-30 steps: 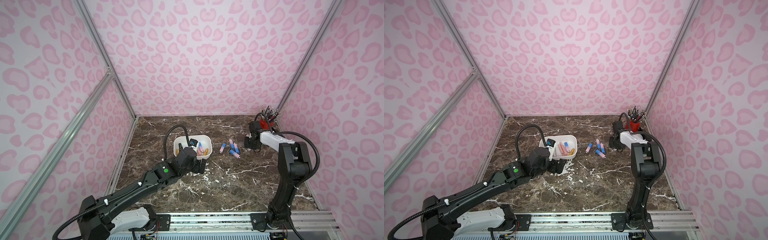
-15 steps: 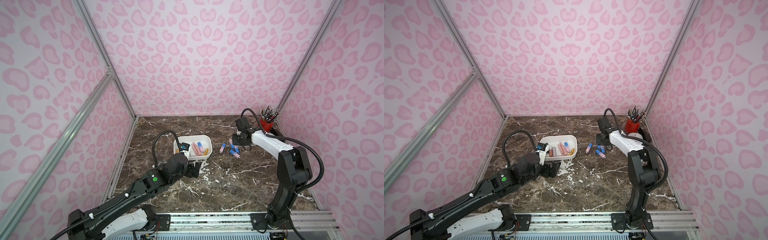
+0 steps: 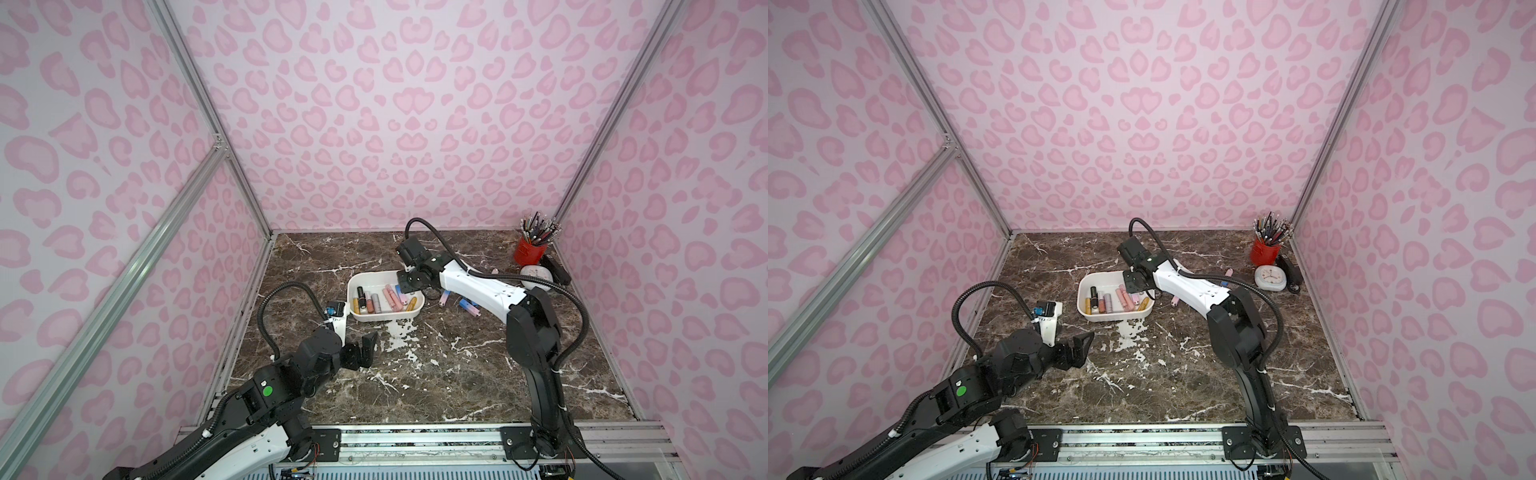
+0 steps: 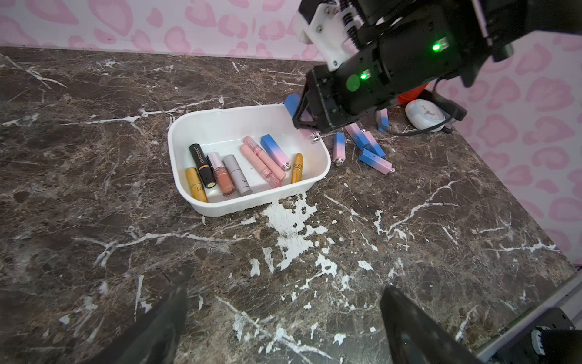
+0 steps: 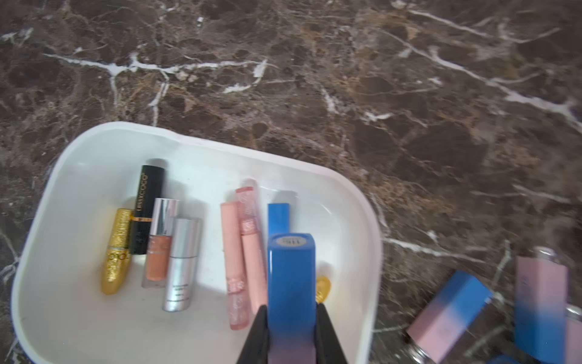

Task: Put the lipstick into the storage box
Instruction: Place the lipstick in the storage box.

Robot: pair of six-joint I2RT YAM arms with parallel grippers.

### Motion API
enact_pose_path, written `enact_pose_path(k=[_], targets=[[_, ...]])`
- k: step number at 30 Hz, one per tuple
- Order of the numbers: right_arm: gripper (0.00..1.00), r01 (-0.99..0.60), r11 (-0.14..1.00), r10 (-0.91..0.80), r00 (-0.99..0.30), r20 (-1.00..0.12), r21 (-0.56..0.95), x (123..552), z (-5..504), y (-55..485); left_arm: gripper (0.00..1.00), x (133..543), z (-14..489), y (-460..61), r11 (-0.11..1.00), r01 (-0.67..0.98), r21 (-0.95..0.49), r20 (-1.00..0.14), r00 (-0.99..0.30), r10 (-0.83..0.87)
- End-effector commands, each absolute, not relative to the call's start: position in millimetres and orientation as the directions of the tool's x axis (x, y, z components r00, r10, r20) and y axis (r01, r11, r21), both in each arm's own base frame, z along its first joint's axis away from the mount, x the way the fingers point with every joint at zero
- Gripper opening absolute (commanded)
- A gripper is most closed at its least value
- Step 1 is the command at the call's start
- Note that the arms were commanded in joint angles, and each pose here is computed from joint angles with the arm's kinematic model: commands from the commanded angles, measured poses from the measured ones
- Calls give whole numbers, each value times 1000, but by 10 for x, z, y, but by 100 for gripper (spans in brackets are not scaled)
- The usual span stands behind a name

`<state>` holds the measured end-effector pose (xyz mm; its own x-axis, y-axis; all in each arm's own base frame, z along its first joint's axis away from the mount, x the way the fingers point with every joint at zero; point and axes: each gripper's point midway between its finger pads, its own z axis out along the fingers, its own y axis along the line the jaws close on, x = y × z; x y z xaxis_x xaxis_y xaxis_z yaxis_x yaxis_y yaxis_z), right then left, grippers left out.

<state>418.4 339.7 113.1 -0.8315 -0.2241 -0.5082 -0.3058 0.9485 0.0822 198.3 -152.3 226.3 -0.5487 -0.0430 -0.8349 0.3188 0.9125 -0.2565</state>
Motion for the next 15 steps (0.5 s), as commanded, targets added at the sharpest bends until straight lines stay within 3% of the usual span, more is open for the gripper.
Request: enact_pose_path(k=[1, 5, 8, 15], targets=[[12, -332, 941, -269, -851, -452, 65, 4083, 921, 3563, 98, 1970, 2262, -1438, 922, 286, -261, -833, -549, -66], [13, -358, 932, -301, -859, -415, 65, 4036, 702, 3733, 98, 1961, 2278, -1422, 922, 284, -262, -833, -548, -68], [20, -362, 930, -309, -862, -401, 62, 4009, 616, 3745, 98, 1966, 2267, -1429, 923, 283, -259, -832, -551, -64], [30, -380, 922, -317, -843, -434, 66, 3995, 824, 3663, 98, 2003, 2261, -1486, 924, 286, -254, -829, -557, -55]])
